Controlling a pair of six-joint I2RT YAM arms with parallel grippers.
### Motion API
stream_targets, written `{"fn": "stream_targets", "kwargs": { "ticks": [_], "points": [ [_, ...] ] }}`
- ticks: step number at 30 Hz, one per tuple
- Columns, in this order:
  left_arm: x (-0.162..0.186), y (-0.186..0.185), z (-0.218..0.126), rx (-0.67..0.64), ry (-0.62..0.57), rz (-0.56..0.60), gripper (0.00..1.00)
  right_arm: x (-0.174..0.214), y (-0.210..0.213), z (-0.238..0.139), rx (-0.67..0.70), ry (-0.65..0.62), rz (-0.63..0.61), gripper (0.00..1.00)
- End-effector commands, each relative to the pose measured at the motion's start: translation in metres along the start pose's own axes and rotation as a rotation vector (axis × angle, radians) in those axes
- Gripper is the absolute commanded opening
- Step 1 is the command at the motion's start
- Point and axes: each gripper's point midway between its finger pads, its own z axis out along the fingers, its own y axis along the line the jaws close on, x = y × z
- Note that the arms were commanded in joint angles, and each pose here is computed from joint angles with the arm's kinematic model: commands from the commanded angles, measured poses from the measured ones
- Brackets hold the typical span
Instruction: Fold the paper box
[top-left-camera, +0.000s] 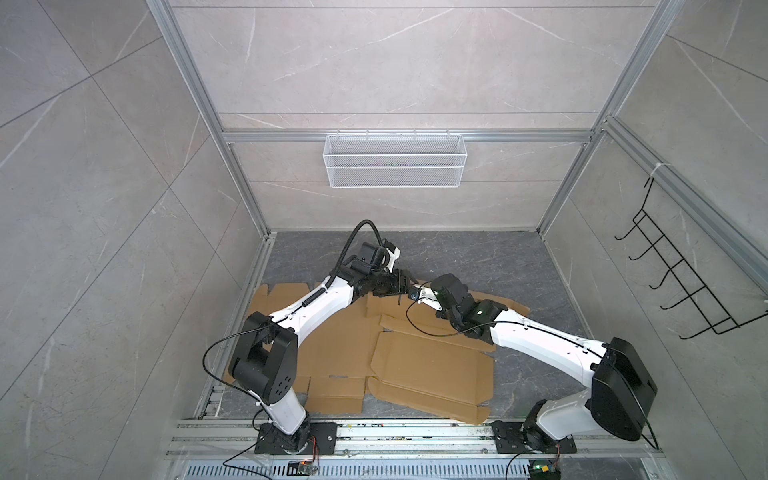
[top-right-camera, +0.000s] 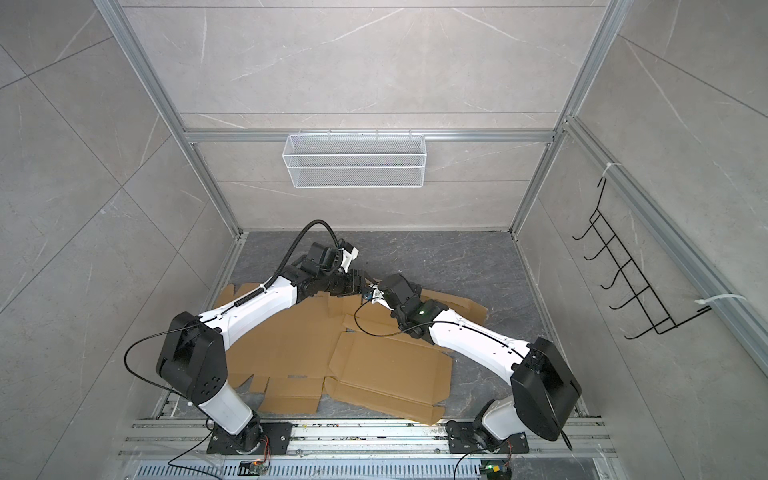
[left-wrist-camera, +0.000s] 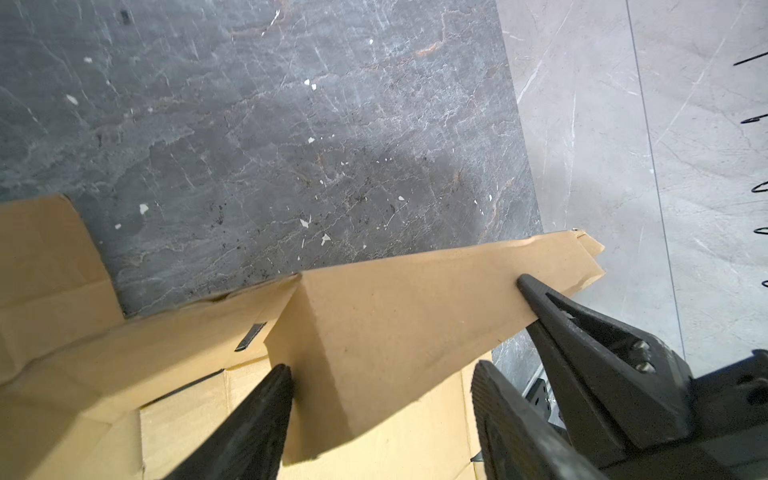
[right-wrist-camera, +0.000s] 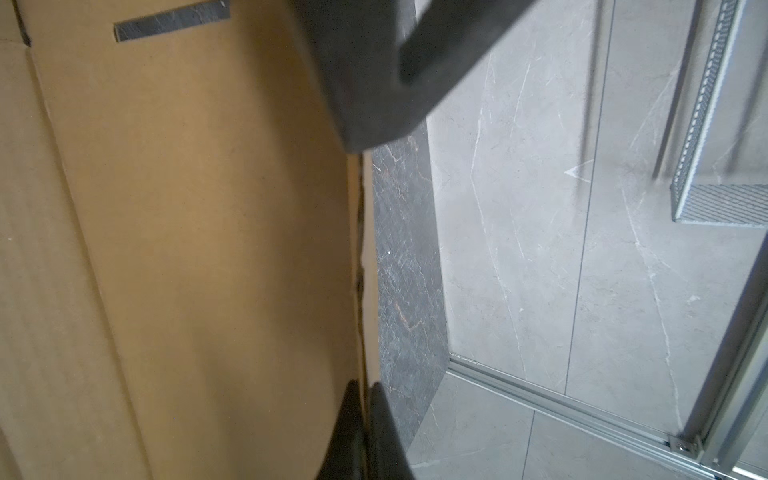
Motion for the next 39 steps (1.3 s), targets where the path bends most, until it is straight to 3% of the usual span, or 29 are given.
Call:
{"fn": "stream_targets", "kwargs": {
  "ticks": [1,6,9,15,25,30,35,39],
  "points": [
    [-0.014,-0.004,-0.032,0.009,-0.068,0.023,0.71,-0.001,-0.001,0.000,0.040,-0.009,0.019,0.00],
    [-0.031,0.021,-0.098,-0.050,-0.188,0.069,0.74,-0.003,-0.010,-0.007,0.075,-0.034,-0.001,0.00],
    [-0.019,0.044,-0.112,-0.144,-0.201,0.143,0.74,-0.003,-0.010,-0.007,0.062,-0.031,-0.020,0.00],
    [0.000,0.089,-0.102,-0.271,-0.182,0.217,0.73,-0.004,-0.007,-0.005,0.040,-0.043,-0.027,0.00],
    [-0.007,0.107,-0.053,-0.204,-0.155,0.338,0.68,-0.009,-0.008,-0.004,0.021,-0.061,-0.034,0.00],
    [-0.009,0.099,-0.038,-0.111,-0.173,0.390,0.52,-0.010,-0.012,-0.006,0.028,-0.062,-0.031,0.00],
    [-0.011,0.093,-0.044,-0.111,-0.190,0.422,0.18,-0.009,-0.020,-0.009,0.047,-0.047,-0.031,0.00],
    [-0.020,0.078,-0.056,-0.098,-0.230,0.399,0.11,-0.007,-0.030,-0.009,0.090,-0.021,-0.019,0.00]
  ]
}}
